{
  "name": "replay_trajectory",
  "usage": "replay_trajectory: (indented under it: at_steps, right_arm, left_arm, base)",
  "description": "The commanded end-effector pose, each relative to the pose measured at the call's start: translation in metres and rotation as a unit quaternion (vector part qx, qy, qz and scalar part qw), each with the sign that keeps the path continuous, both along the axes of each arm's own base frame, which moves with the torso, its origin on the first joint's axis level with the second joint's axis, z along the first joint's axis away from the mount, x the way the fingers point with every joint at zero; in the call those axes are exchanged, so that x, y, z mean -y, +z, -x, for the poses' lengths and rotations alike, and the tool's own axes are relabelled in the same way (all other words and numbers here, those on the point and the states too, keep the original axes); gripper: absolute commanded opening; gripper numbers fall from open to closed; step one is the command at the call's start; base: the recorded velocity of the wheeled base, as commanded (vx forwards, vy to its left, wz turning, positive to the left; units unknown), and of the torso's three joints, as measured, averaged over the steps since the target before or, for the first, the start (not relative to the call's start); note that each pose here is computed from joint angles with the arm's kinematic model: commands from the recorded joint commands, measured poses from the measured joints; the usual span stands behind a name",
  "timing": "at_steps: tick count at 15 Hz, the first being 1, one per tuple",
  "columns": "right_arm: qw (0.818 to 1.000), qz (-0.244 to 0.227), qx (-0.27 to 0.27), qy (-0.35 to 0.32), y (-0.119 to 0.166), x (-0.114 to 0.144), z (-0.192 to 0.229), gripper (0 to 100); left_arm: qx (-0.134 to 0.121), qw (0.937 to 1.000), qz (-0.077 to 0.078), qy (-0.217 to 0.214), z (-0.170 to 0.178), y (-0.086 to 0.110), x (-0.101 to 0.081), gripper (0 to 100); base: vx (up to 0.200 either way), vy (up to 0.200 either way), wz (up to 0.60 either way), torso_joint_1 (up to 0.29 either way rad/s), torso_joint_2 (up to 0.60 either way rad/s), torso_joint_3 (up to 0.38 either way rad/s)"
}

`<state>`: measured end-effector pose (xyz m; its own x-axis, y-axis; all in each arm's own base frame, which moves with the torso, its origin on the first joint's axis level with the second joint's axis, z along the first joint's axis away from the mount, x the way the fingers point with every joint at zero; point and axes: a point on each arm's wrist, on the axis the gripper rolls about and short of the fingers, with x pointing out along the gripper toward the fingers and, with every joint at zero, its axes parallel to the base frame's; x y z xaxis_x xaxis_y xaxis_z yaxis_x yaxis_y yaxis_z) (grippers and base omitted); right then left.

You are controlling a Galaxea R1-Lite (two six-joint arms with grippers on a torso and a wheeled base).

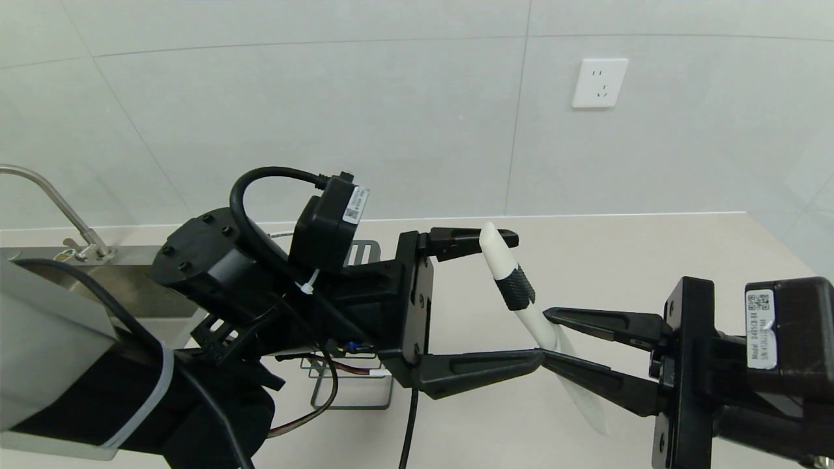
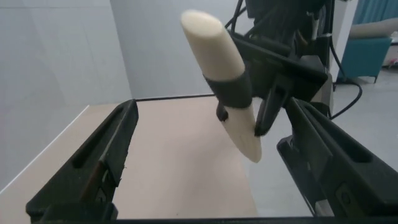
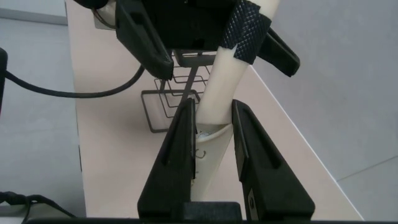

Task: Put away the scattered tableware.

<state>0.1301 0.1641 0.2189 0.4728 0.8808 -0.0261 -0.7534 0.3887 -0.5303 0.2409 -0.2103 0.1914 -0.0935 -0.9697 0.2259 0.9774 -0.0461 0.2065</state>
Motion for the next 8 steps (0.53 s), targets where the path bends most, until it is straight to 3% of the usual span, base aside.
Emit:
replay_trajectory:
  at_steps: [1,8]
  right_arm:
    - [1.000,0.002,-0.001,-0.001,-0.0008,-0.0009,-0.0009,0]
    - [1.000,-0.008,0.007,-0.002,0.0047,-0.0043,-0.0038,0]
  left_arm:
    - [0.010,0.9999,0.008,-0.002,0.0026,0.0072,-0.0007,100]
    - [0.008,0.9998,0.014,-0.009,0.0081,0.0145,-0.0014,100]
  base:
    - [0.000,0.000,0.00,0.000,0.00,0.000]
    - [0.000,0.000,0.00,0.000,0.00,0.000]
